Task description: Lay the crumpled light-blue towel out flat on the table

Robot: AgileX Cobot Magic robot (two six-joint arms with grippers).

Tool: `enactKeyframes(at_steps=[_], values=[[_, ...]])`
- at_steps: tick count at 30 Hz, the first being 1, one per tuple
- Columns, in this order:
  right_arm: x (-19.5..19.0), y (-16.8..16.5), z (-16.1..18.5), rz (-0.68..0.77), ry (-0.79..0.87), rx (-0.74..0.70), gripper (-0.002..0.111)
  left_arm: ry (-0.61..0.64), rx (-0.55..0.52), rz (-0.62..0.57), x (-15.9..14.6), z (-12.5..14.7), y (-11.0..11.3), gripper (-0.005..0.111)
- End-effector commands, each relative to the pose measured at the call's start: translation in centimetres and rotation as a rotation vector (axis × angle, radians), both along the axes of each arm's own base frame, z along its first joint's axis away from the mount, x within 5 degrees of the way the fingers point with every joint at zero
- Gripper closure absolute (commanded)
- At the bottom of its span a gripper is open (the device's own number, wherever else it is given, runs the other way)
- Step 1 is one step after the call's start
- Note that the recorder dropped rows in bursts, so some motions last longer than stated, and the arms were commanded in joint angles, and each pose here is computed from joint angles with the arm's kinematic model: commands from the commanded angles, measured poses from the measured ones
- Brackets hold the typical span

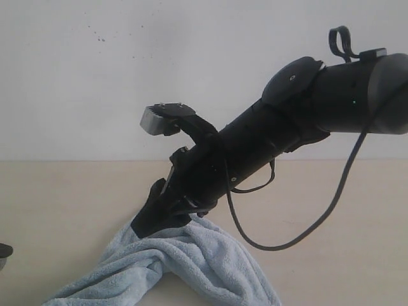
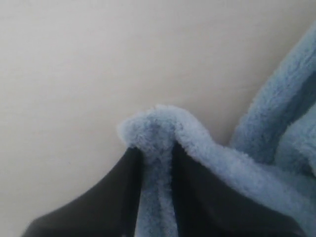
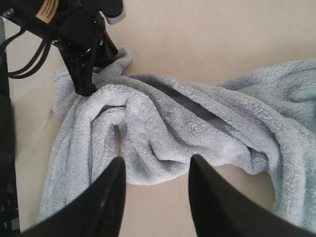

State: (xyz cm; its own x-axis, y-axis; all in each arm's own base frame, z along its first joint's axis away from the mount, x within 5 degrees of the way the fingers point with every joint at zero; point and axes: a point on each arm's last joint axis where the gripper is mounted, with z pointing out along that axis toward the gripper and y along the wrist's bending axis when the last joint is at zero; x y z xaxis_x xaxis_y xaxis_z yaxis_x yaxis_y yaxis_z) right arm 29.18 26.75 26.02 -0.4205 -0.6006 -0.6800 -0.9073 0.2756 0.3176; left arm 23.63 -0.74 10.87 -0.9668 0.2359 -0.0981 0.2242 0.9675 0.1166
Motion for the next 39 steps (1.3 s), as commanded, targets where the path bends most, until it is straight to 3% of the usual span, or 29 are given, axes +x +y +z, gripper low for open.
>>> enactKeyframes(at_steps=[1, 5, 12, 16, 20, 23, 28, 31, 35, 39], values=[[0.0, -0.2, 0.4, 0.004, -0.002, 0.014, 0.068, 0.03, -0.005, 0.003, 0.4, -1.6, 0.0, 0.087], [-0.1, -0.2, 0.4, 0.01, -0.001, 0.013, 0.068, -0.053, 0.005, 0.008, 2.2, 0.8, 0.0, 0.087], [-0.1, -0.3, 0.4, 0.018, 0.0, 0.009, 0.068, -0.431, -0.039, -0.003, 2.6, 8.7, -0.2, 0.093], [-0.1, -0.4, 0.2, 0.029, -0.017, -0.017, 0.068, -0.624, -0.049, -0.001, 0.4, 13.8, 0.0, 0.093], [0.3, -0.9, -0.2, 0.017, -0.063, -0.086, 0.068, -0.853, -0.08, 0.007, -4.1, 19.6, 0.1, 0.093], [0.7, -1.0, -0.3, -0.016, -0.081, -0.102, 0.068, -0.942, -0.078, 0.008, -7.4, 21.8, 0.4, 0.093], [0.5, -1.0, -0.3, -0.011, -0.067, -0.096, 0.068, -0.795, -0.048, -0.006, -7.9, 19.5, 0.6, 0.091], [0.2, -1.0, -0.3, 0.007, -0.031, -0.096, 0.068, -0.68, -0.075, 0.003, -6.2, 17.1, 0.2, 0.078], [-0.1, -1.0, -0.3, 0.024, -0.004, -0.093, 0.068, -0.493, -0.094, 0.049, -3.9, 13.7, -0.1, 0.051], [-0.1, -1.0, -0.3, 0.026, -0.003, -0.093, 0.068, -0.368, -0.088, 0.066, -1.9, 10.6, -0.2, 0.047]])
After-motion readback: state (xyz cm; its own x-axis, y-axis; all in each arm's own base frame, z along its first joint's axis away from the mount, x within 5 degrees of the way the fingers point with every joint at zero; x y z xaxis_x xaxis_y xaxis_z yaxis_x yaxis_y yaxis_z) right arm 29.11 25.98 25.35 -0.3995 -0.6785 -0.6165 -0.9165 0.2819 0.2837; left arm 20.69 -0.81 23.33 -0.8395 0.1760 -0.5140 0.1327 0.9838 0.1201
